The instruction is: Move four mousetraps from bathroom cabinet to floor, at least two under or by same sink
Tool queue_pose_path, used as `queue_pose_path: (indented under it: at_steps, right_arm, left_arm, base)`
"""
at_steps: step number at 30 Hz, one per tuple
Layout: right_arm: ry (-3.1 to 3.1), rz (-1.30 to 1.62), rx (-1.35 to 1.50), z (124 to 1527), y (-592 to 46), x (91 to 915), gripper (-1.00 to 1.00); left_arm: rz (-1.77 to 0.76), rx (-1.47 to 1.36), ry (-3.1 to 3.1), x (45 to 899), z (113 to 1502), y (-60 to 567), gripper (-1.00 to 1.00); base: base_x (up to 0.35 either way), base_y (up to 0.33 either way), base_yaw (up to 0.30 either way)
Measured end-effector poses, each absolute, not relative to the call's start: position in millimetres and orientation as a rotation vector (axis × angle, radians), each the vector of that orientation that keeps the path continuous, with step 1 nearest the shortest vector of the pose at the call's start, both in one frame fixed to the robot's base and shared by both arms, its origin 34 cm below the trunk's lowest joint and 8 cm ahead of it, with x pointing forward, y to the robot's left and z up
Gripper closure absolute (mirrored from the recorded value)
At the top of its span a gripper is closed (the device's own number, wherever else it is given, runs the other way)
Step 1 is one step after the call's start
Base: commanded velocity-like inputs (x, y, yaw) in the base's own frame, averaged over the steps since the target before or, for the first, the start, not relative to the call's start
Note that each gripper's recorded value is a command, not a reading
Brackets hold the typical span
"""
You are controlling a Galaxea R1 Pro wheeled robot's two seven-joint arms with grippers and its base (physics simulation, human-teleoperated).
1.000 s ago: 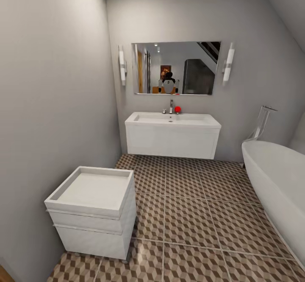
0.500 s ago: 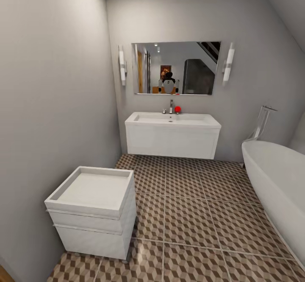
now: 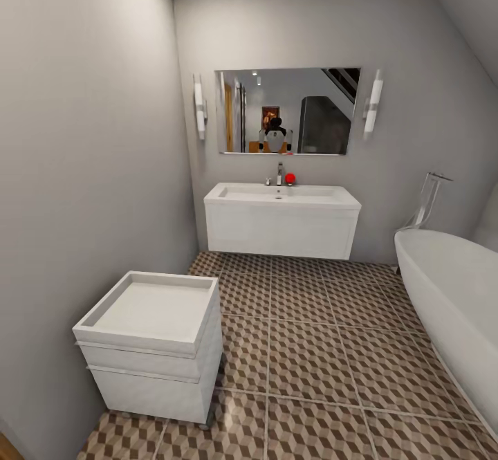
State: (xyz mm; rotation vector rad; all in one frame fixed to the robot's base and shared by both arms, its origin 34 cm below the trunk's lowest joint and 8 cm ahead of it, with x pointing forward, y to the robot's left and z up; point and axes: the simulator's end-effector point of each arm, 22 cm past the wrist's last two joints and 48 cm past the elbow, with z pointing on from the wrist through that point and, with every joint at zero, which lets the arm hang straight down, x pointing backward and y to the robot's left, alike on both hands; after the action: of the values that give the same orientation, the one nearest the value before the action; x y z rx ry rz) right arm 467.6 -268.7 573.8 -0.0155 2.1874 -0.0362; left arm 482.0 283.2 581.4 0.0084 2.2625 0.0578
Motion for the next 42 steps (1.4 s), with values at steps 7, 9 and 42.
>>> queue_pose_path:
  at_steps: [7,9,42]
  right_arm:
    - [2.060,-0.057,0.009,633.6,-269.0,526.3,-1.00]
    - [2.045,-0.063,0.020,669.2,-267.5,554.7,-1.00]
    - [1.943,-0.051,-0.005,749.9,-257.3,600.6,-1.00]
  left_arm:
    - [0.056,0.005,2.243,500.5,598.5,281.4,-1.00]
    - [0.056,0.002,2.227,519.6,618.7,280.9,-1.00]
    - [0.188,-0.002,2.180,550.9,661.4,324.4,-1.00]
  base:
    - [0.000,0.000,0.000]
    - [0.000,0.000,0.000]
    - [0.000,0.000,0.000]
